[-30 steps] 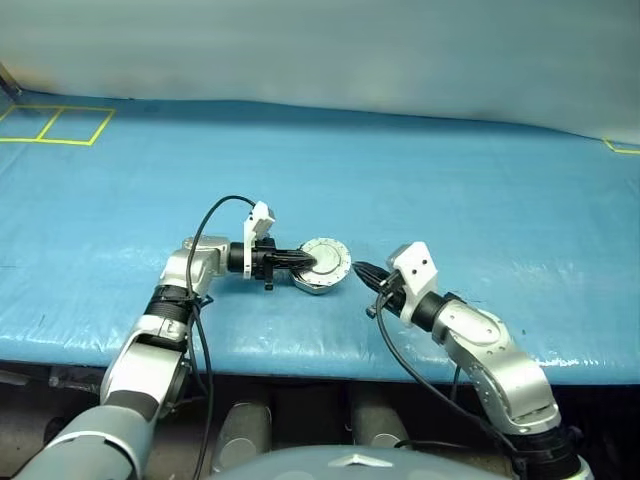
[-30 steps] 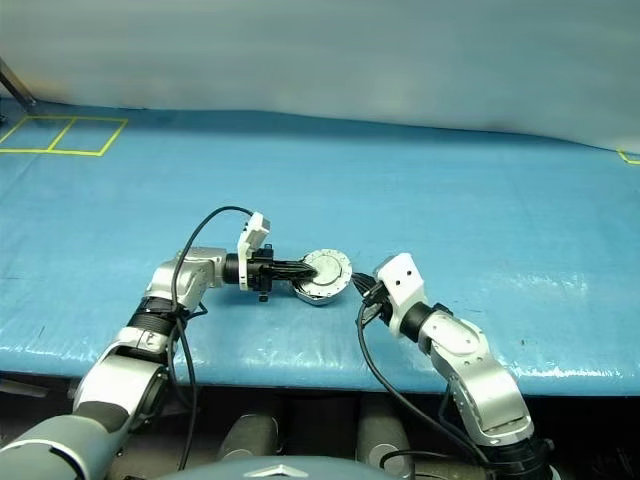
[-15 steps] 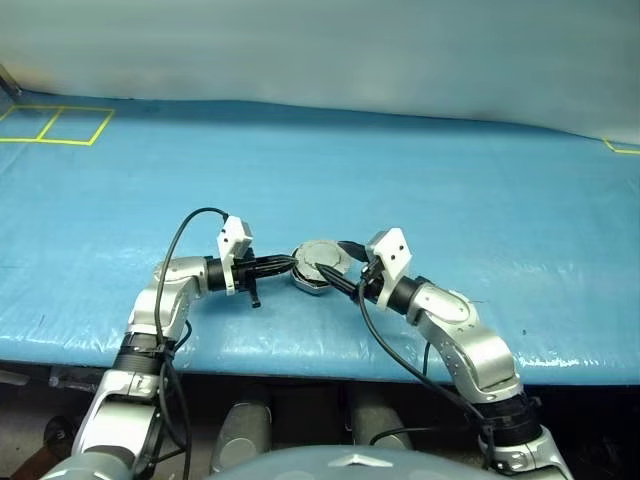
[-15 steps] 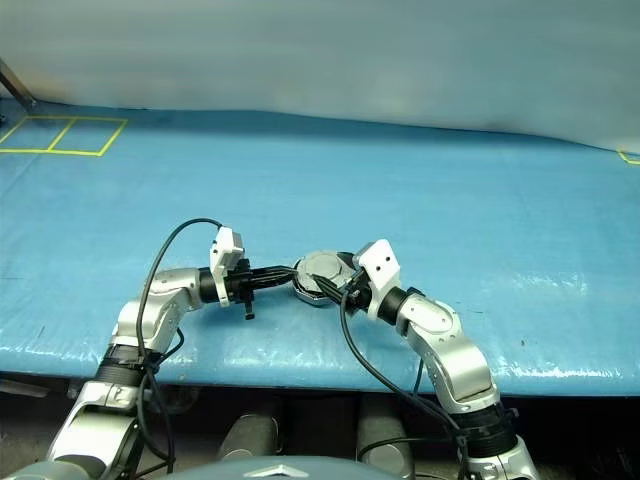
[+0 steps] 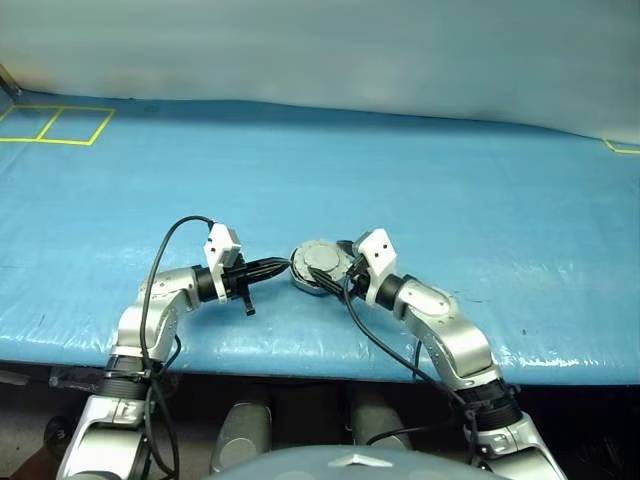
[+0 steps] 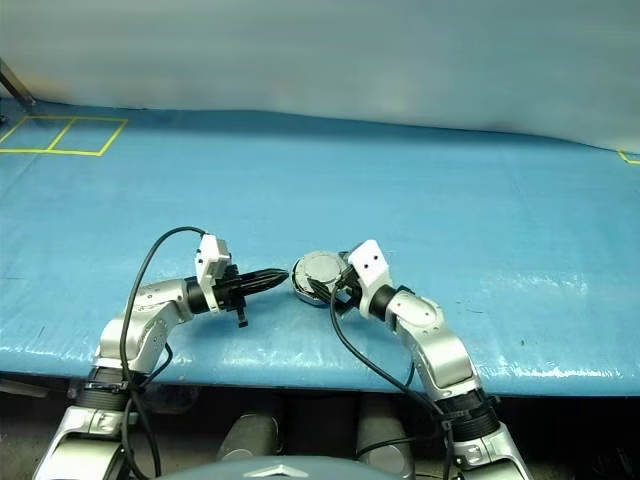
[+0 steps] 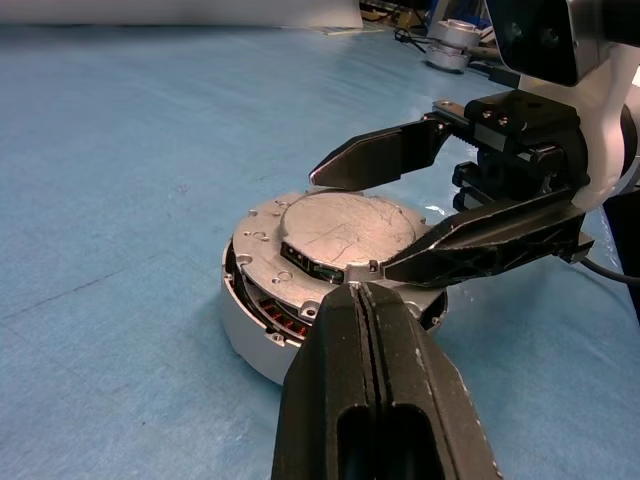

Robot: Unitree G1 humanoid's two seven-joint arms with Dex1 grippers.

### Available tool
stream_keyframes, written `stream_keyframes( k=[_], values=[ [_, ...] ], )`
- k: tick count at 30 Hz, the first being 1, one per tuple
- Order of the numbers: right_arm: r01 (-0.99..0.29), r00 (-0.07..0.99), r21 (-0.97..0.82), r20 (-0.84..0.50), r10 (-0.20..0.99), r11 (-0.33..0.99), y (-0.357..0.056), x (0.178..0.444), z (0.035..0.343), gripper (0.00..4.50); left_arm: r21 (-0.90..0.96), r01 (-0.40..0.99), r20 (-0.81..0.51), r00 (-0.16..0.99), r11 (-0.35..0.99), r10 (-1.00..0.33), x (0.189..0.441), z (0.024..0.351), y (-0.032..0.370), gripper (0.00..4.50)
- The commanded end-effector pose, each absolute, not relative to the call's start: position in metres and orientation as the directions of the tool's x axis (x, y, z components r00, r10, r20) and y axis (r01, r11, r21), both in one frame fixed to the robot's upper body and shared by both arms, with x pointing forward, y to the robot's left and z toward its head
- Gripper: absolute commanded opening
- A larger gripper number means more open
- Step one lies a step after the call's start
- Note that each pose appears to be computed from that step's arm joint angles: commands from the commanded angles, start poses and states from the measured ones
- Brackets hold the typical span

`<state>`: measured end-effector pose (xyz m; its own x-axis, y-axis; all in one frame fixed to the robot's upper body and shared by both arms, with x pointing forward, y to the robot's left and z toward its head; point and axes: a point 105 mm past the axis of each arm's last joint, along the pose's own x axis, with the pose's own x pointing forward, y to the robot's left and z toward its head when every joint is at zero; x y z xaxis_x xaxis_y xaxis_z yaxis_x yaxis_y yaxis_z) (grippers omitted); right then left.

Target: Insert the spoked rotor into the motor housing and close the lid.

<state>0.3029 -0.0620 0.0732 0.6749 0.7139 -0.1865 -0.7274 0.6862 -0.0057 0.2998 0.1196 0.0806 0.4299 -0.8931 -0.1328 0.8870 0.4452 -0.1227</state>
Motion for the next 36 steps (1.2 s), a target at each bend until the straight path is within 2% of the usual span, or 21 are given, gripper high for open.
stream_keyframes(
  k=[1, 6, 9, 12, 23, 36],
  values=[
    [-0.754, 0.652, -0.023, -0.146, 0.744, 0.656, -0.054, 0.299, 0.085, 4.49, -0.092, 0.881, -0.102, 0.455, 0.464, -0.885, 0.300, 0.092, 0.125, 0.00],
    [-0.732, 0.672, -0.019, -0.178, 0.718, 0.681, -0.057, 0.305, 0.077, 4.49, -0.103, 0.873, -0.111, 0.465, 0.476, -0.878, 0.299, 0.088, 0.126, 0.00],
    [-0.739, 0.665, -0.019, -0.177, 0.725, 0.673, -0.054, 0.304, 0.078, 3.91, -0.110, 0.864, -0.112, 0.480, 0.491, -0.870, 0.298, 0.084, 0.128, 0.00],
    [-0.746, 0.658, -0.026, -0.176, 0.732, 0.665, -0.053, 0.303, 0.080, 3.00, -0.123, 0.856, -0.117, 0.489, 0.502, -0.864, 0.296, 0.081, 0.130, 0.00],
    [-0.731, 0.674, -0.039, -0.193, 0.713, 0.681, -0.045, 0.304, 0.096, 2.99, -0.147, 0.826, -0.136, 0.528, 0.544, -0.838, 0.295, 0.071, 0.135, 0.00],
    [-0.727, 0.671, -0.035, -0.251, 0.698, 0.686, -0.034, 0.297, 0.088, 2.99, -0.154, 0.810, -0.150, 0.547, 0.566, -0.824, 0.295, 0.066, 0.136, 0.00]
  ],
)
